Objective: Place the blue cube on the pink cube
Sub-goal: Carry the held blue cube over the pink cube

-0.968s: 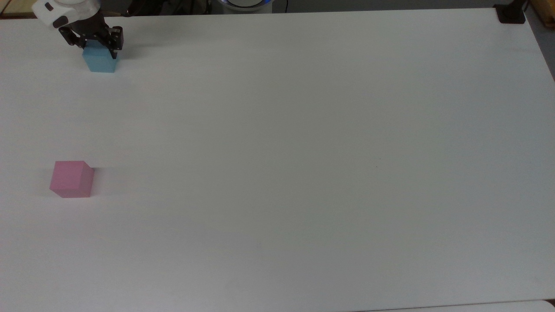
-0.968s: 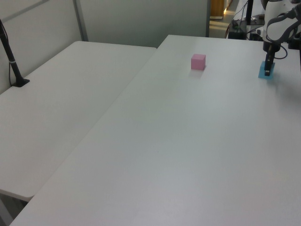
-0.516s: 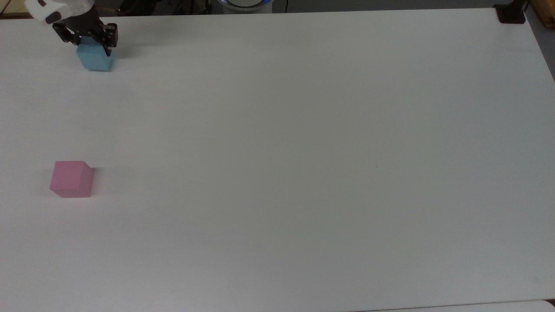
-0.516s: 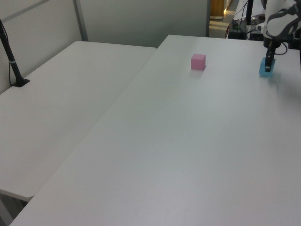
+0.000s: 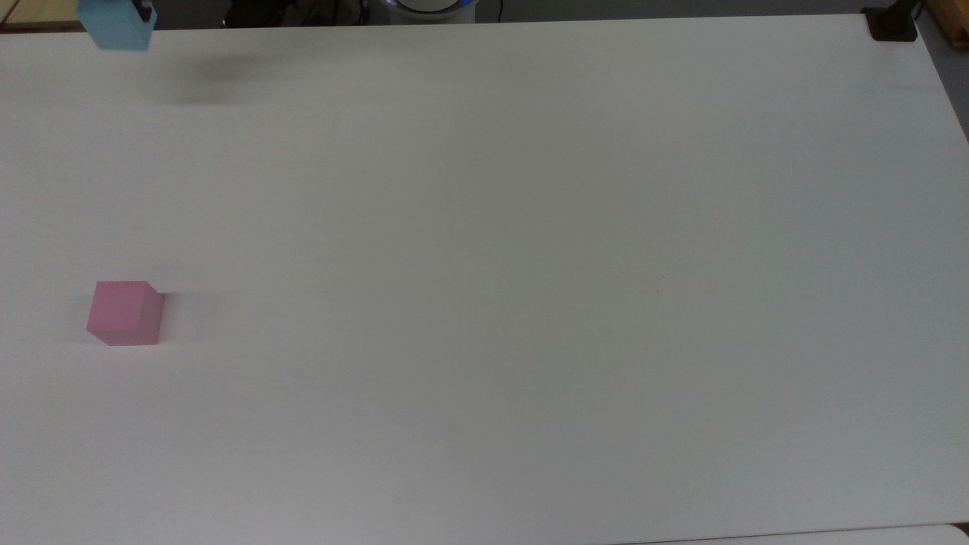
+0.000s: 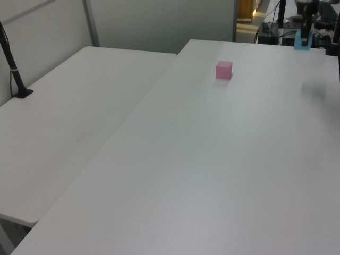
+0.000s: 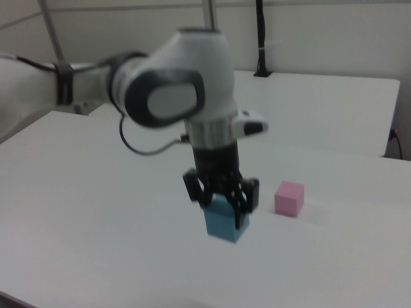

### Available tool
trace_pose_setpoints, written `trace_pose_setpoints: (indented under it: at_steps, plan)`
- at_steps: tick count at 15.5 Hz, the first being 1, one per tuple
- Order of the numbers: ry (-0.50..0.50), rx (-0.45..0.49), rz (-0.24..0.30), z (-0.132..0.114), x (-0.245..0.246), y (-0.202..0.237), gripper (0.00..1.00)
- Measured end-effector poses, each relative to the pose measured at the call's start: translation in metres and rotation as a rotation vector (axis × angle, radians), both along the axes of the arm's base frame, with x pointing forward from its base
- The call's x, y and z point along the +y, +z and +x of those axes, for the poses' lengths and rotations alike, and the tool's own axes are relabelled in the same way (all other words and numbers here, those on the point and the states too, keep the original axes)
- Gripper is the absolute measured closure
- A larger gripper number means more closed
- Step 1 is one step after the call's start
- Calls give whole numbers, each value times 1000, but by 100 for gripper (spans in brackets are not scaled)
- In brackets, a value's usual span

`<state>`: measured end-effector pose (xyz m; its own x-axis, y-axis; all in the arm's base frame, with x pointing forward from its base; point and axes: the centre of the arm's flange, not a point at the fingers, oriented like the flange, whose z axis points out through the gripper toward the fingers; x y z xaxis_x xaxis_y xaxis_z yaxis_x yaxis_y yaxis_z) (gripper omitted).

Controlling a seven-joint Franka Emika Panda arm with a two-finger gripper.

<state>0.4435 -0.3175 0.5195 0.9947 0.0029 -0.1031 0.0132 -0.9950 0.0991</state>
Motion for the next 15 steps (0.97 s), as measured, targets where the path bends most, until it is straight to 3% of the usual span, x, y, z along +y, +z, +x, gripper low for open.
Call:
trace_pose_setpoints:
  at_steps: [2,5,9,15]
  plan:
    - [18,-2,-3,7,15,48,39]
    - [49,-15,-12,18,31,70,39]
    - [65,-33,-7,42,36,72,39]
    - [91,-34,-17,113,34,51,39]
